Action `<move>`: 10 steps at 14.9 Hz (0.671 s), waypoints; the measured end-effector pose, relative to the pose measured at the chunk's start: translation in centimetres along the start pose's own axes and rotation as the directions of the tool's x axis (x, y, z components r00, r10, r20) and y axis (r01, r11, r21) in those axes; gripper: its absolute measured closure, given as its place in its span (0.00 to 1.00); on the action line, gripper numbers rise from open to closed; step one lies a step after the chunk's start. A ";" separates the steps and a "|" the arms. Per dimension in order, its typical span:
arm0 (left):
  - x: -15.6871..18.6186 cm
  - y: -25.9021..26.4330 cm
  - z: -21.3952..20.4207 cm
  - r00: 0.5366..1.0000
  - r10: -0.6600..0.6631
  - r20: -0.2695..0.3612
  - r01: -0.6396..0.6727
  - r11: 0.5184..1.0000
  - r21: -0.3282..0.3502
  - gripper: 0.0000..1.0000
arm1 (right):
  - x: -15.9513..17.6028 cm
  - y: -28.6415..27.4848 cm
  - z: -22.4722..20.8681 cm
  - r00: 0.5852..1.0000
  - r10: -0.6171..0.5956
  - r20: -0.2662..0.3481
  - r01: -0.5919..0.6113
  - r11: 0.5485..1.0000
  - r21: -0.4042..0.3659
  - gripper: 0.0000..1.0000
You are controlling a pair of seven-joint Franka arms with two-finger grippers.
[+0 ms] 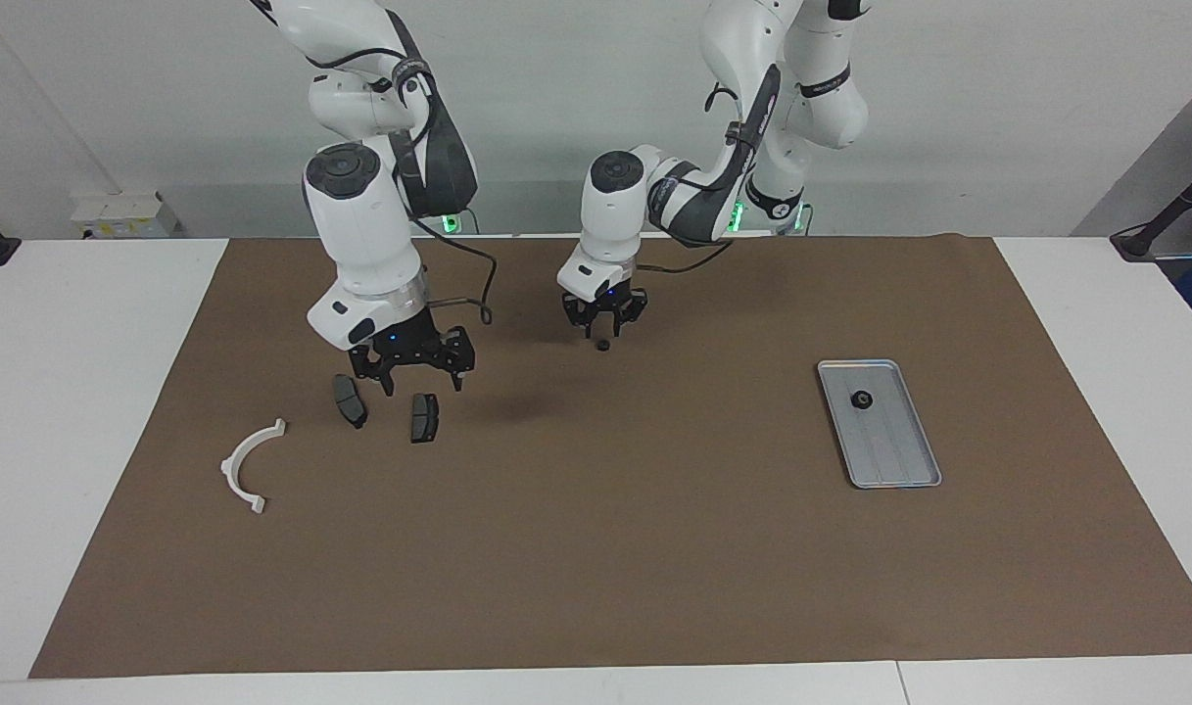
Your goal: Pick bearing gear from pile to tray
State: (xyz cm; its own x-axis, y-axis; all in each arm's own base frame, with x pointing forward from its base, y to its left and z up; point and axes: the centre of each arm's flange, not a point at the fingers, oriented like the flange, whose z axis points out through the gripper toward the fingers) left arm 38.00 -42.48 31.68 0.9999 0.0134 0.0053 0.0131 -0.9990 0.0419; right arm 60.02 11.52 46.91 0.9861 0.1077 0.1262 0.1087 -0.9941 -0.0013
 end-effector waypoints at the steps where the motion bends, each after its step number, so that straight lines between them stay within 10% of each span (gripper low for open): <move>1: -0.1 -0.1 0.2 1.000 0.000 0.000 0.000 1.000 0.000 0.40 | -0.2 0.8 -0.5 1.000 -0.009 0.008 0.009 1.000 -0.005 0.00; 10: -0.4 -0.3 0.9 1.000 0.002 -0.017 -0.002 1.000 -0.018 0.42 | -4.5 3.0 -10.3 0.993 -0.005 0.115 0.011 0.998 -0.055 0.00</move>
State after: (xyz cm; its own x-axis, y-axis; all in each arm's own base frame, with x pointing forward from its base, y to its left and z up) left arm 37.57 -42.23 30.78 0.9997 0.0126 0.0223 0.0112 -0.9982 0.0594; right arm 54.56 7.92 56.57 0.9935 0.1136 0.0111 0.1128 -0.9921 0.0549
